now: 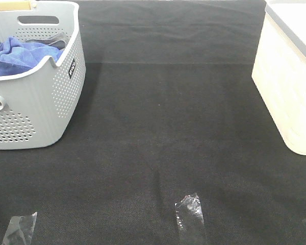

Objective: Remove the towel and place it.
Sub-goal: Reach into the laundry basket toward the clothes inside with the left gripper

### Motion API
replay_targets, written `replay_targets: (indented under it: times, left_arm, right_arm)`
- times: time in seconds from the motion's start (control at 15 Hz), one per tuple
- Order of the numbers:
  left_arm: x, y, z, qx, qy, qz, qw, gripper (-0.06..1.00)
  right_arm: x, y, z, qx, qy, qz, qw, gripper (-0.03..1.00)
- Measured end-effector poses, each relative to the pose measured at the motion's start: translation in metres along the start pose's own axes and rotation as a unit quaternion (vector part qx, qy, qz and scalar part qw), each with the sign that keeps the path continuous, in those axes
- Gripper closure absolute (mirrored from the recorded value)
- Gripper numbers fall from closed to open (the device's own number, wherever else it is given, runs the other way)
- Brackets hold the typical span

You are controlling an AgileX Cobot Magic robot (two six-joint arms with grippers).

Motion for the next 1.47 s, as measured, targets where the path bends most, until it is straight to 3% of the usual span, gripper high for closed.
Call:
replay_targets:
  times: [1.47]
  left_arm:
    - [0.0000, 0.0000, 0.0000, 0.000, 0.000, 0.000, 1.000, -0.03]
  right_arm:
    - [0.0000, 0.0000, 0.0000, 0.000, 0.000, 0.000, 1.000, 0.27]
Point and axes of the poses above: a point on each arm's last joint axis where the gripper is mounted, y pointing out along that axis toward the gripper, z along the wrist's bending axis when the last joint is at zero, x = y × z, the point moved 5 cm from there along y, pointing out along that axis toward the gripper, and after that the axes turned 5 degrees about -y, right-handed, at the moved point
